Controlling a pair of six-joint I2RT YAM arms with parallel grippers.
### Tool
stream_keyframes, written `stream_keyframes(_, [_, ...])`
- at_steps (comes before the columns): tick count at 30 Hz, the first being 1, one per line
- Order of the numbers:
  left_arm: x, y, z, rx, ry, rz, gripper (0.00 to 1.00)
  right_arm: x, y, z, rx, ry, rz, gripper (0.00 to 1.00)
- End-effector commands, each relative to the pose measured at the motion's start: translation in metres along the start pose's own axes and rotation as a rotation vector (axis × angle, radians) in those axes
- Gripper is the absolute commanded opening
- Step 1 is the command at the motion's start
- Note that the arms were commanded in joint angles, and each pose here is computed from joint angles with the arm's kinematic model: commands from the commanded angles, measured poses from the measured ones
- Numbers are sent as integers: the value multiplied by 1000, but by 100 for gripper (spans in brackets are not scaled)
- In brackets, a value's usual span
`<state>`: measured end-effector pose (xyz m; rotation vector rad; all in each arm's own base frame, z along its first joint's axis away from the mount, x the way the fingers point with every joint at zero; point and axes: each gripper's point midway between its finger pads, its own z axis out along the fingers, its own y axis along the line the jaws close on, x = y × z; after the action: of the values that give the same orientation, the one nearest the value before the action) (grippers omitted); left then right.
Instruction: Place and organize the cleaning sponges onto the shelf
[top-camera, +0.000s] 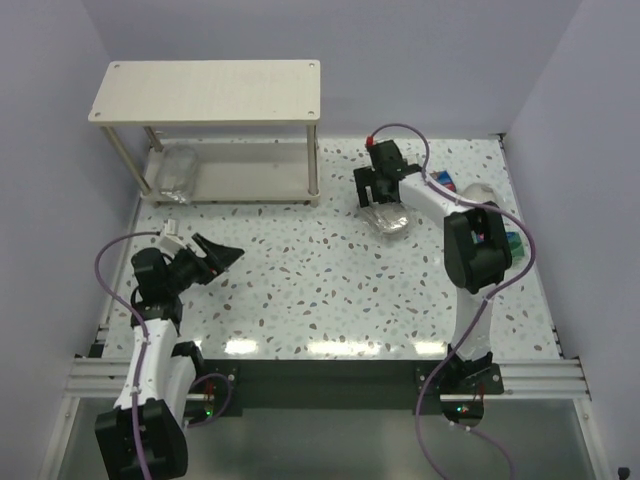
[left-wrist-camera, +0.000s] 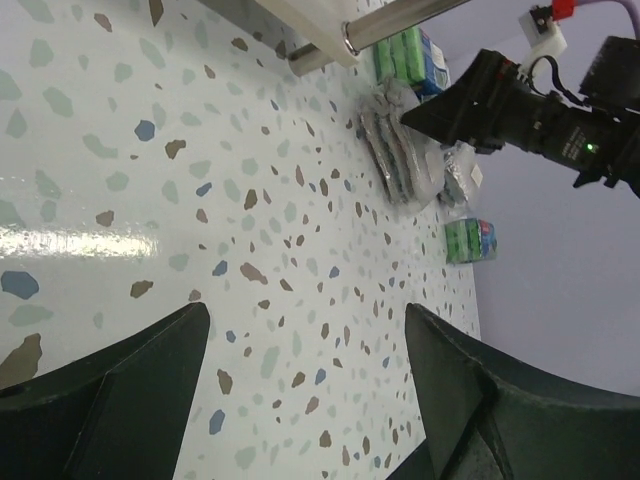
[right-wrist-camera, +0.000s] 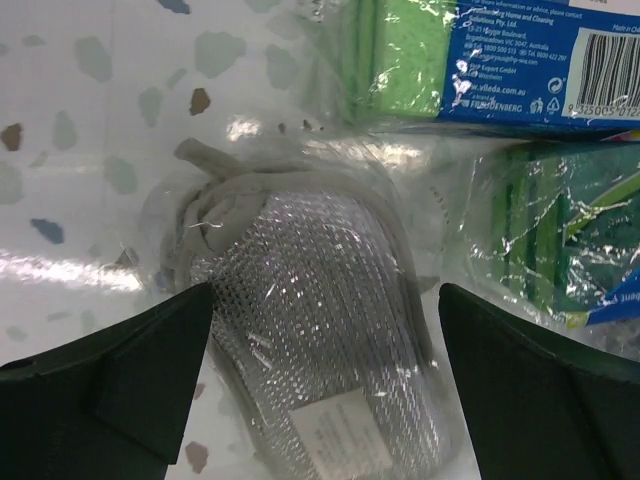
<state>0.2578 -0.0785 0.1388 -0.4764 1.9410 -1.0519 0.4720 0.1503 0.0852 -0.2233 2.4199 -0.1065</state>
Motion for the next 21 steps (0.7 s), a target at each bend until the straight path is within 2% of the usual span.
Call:
stream_keyframes(1, [18, -6, -5, 57, 63, 36, 84, -23, -16, 17, 3, -54, -63, 99])
stream_keyframes(3, [20, -6, -5, 63, 66, 31, 84, -20, -19, 25, -1, -44, -103, 99])
stream_keyframes(7, [23, -6, -6, 71, 76, 22, 84, -1, -12, 30, -58, 19, -76, 97])
stream_keyframes(12, [20, -8, -6, 70, 65, 36, 82, 18, 14, -4, -176, 56, 204, 86])
stream_keyframes(13, [19, -7, -6, 64, 65, 39, 82, 39, 18, -8, -190, 94, 230, 85])
stream_keyframes(15, [21, -3, -5, 51, 73, 54, 82, 43, 25, -29, -202, 89, 363, 83])
stream_keyframes(16, [21, -3, -4, 49, 81, 56, 82, 67, 32, -30, -217, 134, 387, 82])
stream_keyframes(17, [22, -2, -3, 47, 86, 62, 82, 66, 39, -42, -251, 126, 419, 82])
stream_keyframes(19, [26, -1, -1, 45, 109, 70, 82, 97, 62, -54, -264, 203, 530, 81])
stream_keyframes(21, [31, -2, 2, 44, 131, 93, 81, 105, 93, -75, -296, 216, 641, 82])
